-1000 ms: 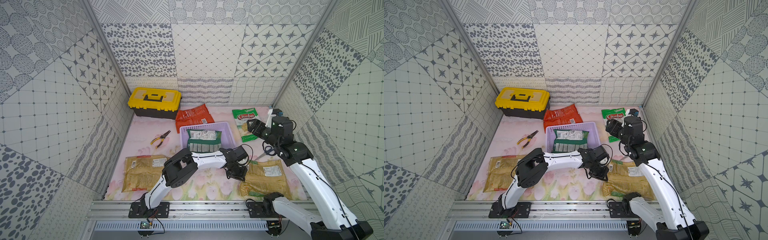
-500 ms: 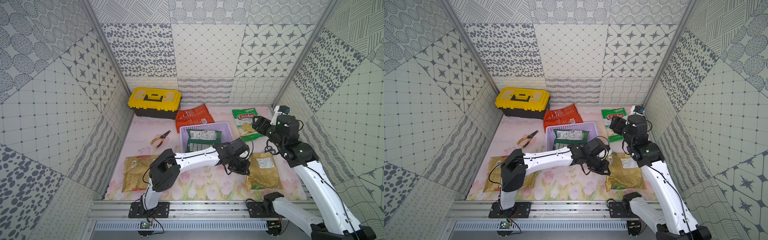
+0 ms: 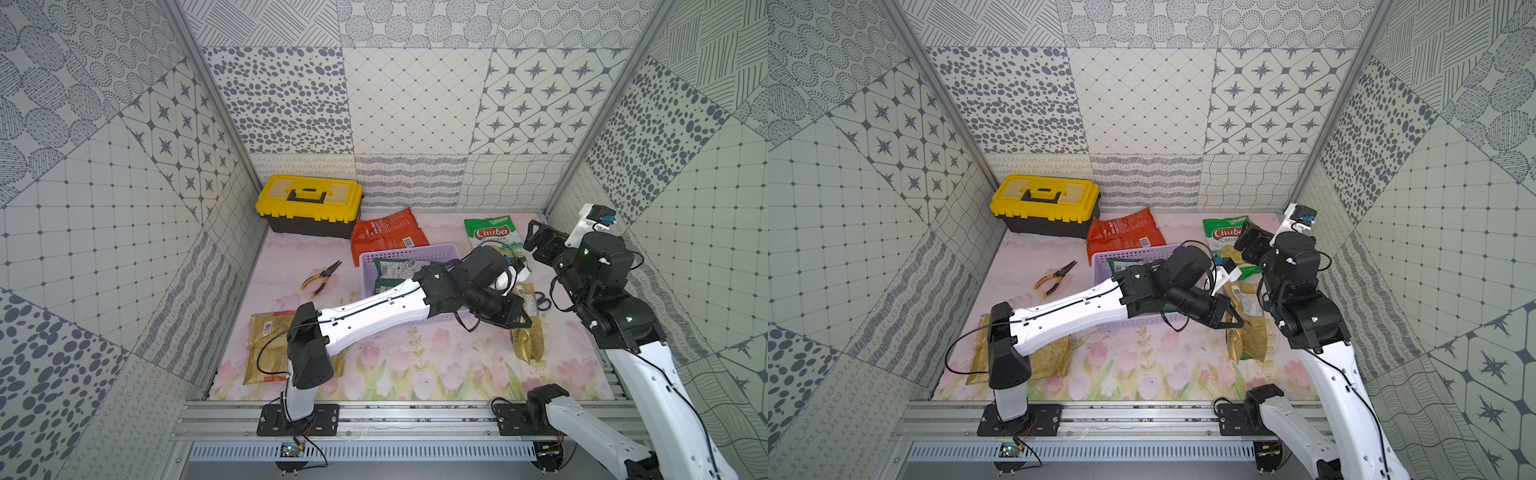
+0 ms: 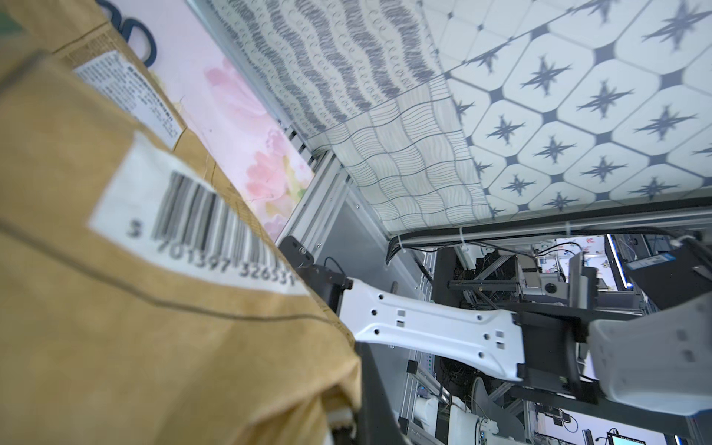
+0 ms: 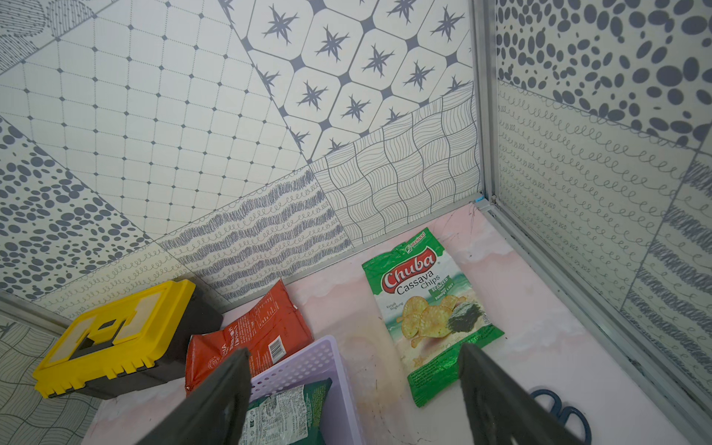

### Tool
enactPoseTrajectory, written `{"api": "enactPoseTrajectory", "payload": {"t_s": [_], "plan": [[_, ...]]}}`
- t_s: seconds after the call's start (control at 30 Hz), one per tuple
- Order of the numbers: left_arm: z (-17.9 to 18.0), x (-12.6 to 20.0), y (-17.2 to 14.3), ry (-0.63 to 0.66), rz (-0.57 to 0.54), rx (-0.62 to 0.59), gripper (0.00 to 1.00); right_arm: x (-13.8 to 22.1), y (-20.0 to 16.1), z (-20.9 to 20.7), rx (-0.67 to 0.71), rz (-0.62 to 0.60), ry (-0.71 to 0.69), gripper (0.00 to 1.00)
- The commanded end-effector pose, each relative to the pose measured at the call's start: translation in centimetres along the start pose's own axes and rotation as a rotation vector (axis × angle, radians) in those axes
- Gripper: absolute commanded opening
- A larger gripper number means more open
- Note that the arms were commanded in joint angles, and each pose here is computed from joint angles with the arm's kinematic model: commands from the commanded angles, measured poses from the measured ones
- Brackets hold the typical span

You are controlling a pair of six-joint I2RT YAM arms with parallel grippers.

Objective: Put the potato chips into the basket
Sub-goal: Pick up the potato chip from the center of the board.

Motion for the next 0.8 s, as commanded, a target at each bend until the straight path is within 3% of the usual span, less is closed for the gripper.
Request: {"api": "enactPoseTrajectory", "payload": {"t_s": [0.0, 0.57, 0.77], "plan": [[-3.3, 2.3, 2.4, -0.091, -0.051, -0.141, 0.0, 0.3, 1.1, 0.4, -0.022, -0.049, 0.017, 0.88], [-5.4, 6.8, 6.6, -0.131, -0.172, -0.201, 0.0, 1.3, 2.4, 0.9, -0.006, -0.096, 0.027, 0.87], [-4.8, 9.4, 7.5, -0.11, -0.22, -0.211, 0.0, 1.5, 2.9, 1.4, -0.065, -0.079, 0.04, 0.87]]}}
Point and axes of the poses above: each gripper's point midway between its finger pads, its own x axis back along the fingers, its own z axis along the line the jaws close on, y = z × x, the point moved 10 cm from there along x, back along the fingers, and after that the axes turned 12 degrees about -x, right-handed, at the moved point
